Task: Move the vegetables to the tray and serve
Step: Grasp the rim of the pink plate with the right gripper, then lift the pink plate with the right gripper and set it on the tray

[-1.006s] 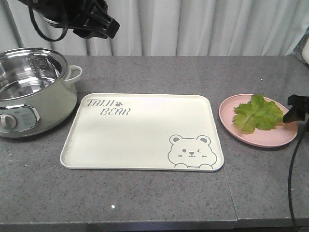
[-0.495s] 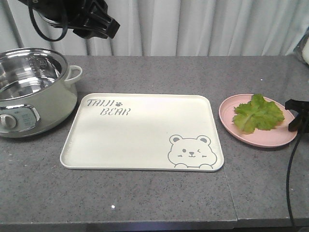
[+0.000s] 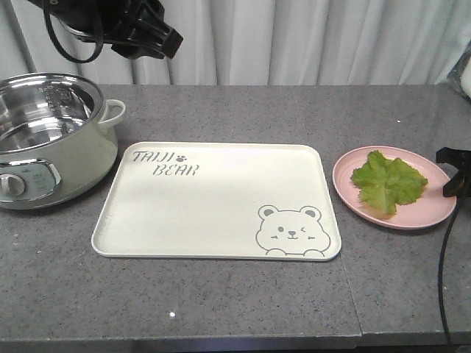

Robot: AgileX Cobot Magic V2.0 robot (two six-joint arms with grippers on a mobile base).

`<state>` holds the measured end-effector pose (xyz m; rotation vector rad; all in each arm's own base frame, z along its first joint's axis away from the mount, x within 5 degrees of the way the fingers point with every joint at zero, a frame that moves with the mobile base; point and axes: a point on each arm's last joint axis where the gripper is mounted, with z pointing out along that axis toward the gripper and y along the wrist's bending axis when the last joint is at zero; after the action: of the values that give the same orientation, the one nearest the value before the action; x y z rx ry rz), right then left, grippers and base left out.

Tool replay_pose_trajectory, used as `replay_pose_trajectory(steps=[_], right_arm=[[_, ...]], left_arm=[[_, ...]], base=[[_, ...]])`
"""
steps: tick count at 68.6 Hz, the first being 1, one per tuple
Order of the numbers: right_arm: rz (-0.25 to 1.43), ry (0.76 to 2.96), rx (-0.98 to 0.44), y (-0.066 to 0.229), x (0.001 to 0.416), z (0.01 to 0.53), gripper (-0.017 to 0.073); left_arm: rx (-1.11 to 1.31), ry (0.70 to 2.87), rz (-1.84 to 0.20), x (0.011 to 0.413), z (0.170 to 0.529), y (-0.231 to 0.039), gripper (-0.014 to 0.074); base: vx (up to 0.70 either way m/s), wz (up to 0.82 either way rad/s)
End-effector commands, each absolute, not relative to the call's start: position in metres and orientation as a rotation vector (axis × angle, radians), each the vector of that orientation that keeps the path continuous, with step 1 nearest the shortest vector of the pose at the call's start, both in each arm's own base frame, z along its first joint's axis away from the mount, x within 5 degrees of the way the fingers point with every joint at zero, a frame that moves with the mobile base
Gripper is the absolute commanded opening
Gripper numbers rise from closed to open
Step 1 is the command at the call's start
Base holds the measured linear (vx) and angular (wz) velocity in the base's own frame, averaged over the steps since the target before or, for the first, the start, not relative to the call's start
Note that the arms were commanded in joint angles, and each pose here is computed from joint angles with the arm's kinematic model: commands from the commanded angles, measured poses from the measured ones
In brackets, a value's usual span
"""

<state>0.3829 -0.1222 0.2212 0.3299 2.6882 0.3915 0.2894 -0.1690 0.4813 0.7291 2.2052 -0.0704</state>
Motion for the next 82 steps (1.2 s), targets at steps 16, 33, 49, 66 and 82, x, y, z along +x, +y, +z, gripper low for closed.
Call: replay_pose_trajectory(steps=[16, 33, 49, 66, 82], right_arm=[[0.509, 2.433, 0.202, -0.107, 0.389, 0.329, -0.0005], [0.628, 2.336, -0.071, -0.031, 0.407, 0.364, -0.0002], [0.702, 2.318, -0.274, 0.063, 0.424, 0.345, -0.0002], [0.758, 2.403, -0.411, 0.128, 0.438, 0.291, 0.0004], [0.775, 2.460, -0.478, 0.143, 0.442, 0.263, 0.0078]], left_arm=[[0.691, 2.129, -0.098, 0.277, 0.502, -0.162, 0.0376], [0.691, 2.129, -0.098, 0.277, 0.502, -0.162, 0.0376], [0.691, 2.129, -0.098, 0.277, 0.502, -0.162, 0.0376], [0.662, 2.139, -0.113, 0.277, 0.502, -0.162, 0.0376], [0.641, 2.145, -0.123, 0.277, 0.502, -0.162, 0.0376]], base=[[0.00, 0.00], [0.00, 0.00], [0.00, 0.00], [0.00, 0.00], [0.00, 0.00]])
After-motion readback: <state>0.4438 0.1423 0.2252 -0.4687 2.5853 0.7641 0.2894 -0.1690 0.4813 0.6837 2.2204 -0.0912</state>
